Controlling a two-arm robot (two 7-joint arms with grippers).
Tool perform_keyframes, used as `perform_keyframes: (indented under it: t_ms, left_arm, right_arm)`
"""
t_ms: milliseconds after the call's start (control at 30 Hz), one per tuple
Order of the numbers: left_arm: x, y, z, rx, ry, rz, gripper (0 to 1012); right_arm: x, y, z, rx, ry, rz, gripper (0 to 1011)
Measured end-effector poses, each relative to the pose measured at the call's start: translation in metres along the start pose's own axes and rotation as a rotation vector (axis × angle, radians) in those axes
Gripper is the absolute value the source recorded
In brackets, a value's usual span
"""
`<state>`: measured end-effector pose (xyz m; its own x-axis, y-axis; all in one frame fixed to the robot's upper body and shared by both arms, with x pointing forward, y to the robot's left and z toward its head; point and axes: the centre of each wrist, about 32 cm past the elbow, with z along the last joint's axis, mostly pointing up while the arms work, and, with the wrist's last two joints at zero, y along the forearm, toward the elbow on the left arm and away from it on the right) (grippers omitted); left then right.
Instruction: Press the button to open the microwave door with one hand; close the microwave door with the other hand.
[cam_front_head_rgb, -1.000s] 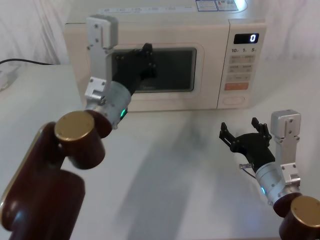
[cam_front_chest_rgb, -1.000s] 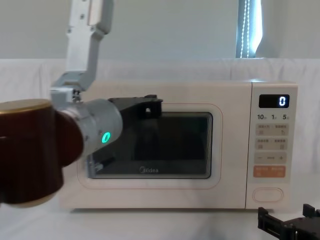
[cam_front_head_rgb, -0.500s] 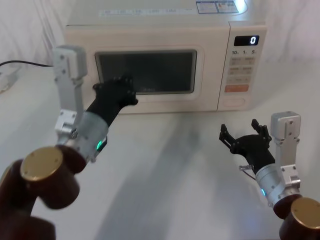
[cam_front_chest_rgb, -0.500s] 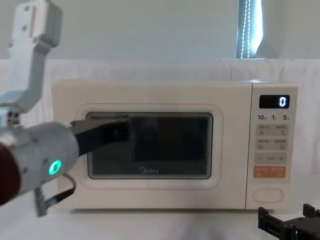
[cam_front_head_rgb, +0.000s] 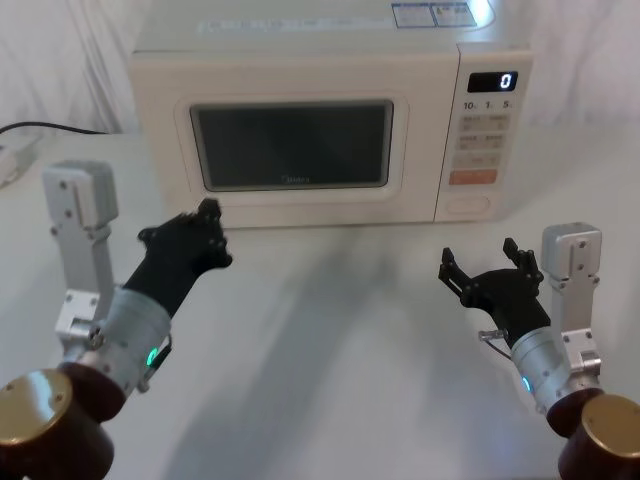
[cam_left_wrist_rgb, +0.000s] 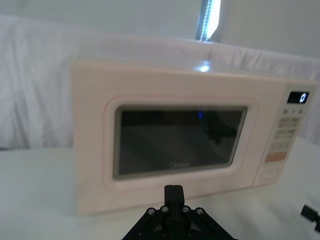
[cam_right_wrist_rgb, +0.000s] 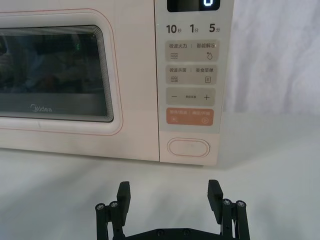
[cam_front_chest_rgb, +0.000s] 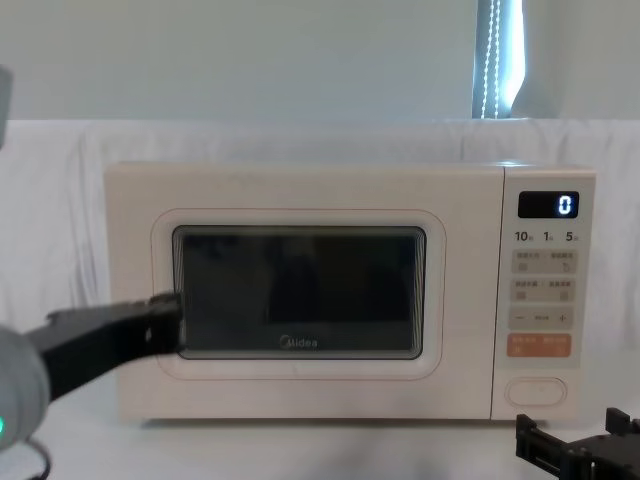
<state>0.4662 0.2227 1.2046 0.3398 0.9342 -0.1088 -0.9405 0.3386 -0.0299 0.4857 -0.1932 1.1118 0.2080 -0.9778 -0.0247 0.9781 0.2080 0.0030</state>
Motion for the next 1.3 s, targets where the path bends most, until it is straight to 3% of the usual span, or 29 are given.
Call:
perform_keyframes:
  t_ms: [333,867,1300]
  left_arm:
    - [0.0046,0.027,-0.018,0.037,0.024,0.051,0]
    - [0.0057,0.036,-0.025,0.046,0.064,0.097,0]
    - [0.0058,0.036,-0.025,0.046,0.063,0.096,0]
  right_arm:
    - [0.0000,0.000,0.000,0.000,0.000,0.000,1002]
    - [0.0000,0.000,0.000,0.000,0.000,0.000,1002]
    - [0.0000,0.000,0.000,0.000,0.000,0.000,1002]
